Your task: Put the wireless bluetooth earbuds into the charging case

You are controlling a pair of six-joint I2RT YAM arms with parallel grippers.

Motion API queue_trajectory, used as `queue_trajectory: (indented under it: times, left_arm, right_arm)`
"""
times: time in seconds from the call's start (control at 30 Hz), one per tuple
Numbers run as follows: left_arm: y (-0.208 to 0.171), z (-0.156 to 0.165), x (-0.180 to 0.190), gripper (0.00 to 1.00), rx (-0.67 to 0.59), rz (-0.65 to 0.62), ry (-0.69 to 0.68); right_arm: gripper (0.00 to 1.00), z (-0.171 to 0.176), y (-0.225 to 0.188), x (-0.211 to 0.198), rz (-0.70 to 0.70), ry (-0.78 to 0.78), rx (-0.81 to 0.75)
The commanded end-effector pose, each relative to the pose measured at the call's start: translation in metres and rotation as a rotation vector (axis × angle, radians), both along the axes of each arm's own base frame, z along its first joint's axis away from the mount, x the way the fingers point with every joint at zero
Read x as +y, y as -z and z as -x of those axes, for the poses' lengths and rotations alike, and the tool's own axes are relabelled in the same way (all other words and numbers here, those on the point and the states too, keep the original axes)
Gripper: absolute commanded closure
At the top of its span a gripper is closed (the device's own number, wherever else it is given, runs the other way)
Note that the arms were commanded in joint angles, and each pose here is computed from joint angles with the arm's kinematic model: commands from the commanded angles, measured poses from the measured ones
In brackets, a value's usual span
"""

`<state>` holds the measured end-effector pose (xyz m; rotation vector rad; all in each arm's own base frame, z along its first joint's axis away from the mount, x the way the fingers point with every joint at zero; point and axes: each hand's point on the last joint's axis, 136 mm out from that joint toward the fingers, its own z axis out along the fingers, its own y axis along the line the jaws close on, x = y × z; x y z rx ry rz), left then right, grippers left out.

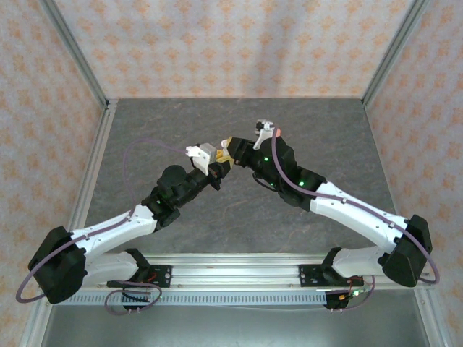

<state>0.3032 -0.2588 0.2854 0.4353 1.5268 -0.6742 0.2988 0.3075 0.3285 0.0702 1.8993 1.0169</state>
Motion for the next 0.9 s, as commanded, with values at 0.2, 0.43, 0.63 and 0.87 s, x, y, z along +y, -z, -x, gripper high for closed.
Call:
queue_trajectory:
  times: [0.2,0.43,0.63,0.87]
  left_arm:
    - [-0.028,-0.004,0.001,1.00,-0.046,0.058,-0.026]
    - [-0.031,-0.004,0.002,1.00,-0.049,0.060,-0.031]
    - [-0.035,-0.005,0.002,1.00,-0.055,0.069,-0.034]
    - [-0.041,-0.005,0.001,1.00,-0.062,0.074,-0.031]
  right_arm:
    - [0.77,0.005,-0.001,0.015,-0.026,-0.037,-0.011]
    - [0.77,0.006,0.013,0.013,0.008,-0.035,-0.001]
    - [0.77,0.009,0.024,0.012,0.025,-0.049,0.001]
    - [0.77,0.010,0.035,0.010,0.047,-0.045,0.013]
